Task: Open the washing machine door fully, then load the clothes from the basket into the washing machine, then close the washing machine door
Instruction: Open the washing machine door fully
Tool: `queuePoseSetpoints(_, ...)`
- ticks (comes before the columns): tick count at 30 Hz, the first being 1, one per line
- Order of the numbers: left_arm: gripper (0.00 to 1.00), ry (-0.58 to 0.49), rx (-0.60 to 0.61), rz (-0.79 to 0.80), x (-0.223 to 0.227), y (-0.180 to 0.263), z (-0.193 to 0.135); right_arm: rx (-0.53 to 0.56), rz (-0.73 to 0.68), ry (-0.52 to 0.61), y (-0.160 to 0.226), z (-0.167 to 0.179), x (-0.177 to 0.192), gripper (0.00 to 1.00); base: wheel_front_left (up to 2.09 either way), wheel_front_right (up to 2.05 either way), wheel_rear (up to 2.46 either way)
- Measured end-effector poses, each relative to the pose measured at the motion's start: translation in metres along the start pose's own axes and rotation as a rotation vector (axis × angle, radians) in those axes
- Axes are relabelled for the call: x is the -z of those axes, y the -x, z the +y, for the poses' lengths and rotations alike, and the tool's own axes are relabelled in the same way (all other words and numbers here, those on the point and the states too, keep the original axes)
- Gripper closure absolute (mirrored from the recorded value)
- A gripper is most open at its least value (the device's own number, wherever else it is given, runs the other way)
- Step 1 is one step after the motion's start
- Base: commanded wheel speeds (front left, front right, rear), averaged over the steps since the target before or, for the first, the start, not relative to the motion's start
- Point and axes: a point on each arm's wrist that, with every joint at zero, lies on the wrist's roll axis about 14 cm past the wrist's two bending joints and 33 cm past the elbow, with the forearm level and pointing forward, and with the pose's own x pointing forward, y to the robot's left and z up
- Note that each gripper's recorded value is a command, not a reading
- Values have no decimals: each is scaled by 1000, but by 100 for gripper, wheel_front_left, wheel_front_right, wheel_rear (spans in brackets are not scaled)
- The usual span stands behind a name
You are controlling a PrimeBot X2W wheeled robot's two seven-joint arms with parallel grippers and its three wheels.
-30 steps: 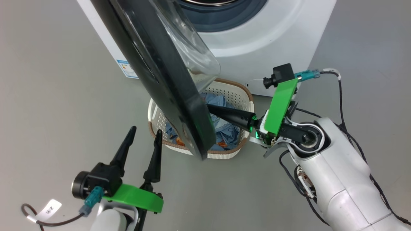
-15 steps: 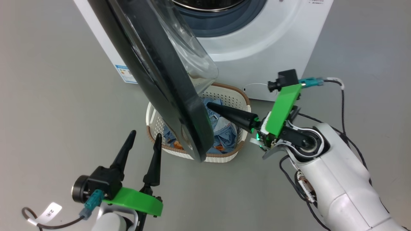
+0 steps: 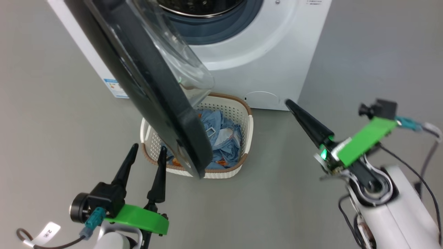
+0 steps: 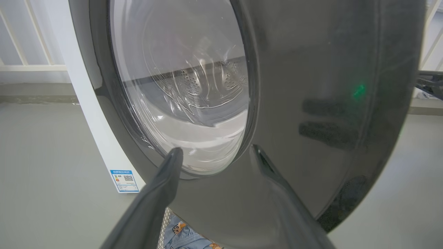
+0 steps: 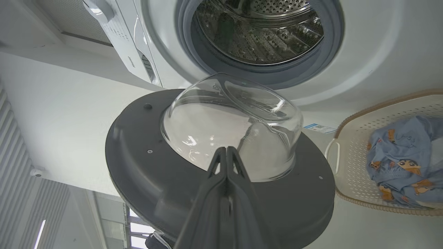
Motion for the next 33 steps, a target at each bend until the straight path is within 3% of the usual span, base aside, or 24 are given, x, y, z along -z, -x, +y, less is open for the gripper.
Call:
queuePoseSetpoints(9, 0, -3, 18, -12, -4, -3, -6, 105, -209, 93, 60, -24, -6, 100, 0, 0, 0)
queuePoseSetpoints(14, 0, 0, 32, -2, 0, 3, -10, 183, -311, 220, 91, -36, -6, 100, 0, 0, 0)
queuePoseSetpoints(18, 0, -4, 41, -6, -2, 5, -13, 259, -373, 417, 115, -45, -7, 100, 0, 0, 0)
queuePoseSetpoints(21, 0, -4, 46, -15, -5, 6, -15, 295, -419, 504, 130, -49, -5, 99, 0, 0, 0)
queuePoseSetpoints(24, 0, 0, 54, -4, -1, 11, -17, 330, -465, 592, 143, -51, -9, 82, 0, 0, 0)
queuePoseSetpoints(26, 0, 1, 57, -1, 0, 14, -18, 361, -479, 660, 152, -52, -12, 54, 0, 0, 0)
queuePoseSetpoints(27, 0, 2, 58, 1, 0, 15, -19, 377, -493, 693, 157, -53, -15, 10, 0, 0, 0)
queuePoseSetpoints(28, 0, 2, 61, 0, 0, 15, -20, 396, -494, 730, 162, -54, -16, 0, 0, 0, 0)
queuePoseSetpoints(33, 0, -1, 75, -7, -2, 17, -25, 448, -525, 914, 176, -46, -30, 0, 0, 0, 0)
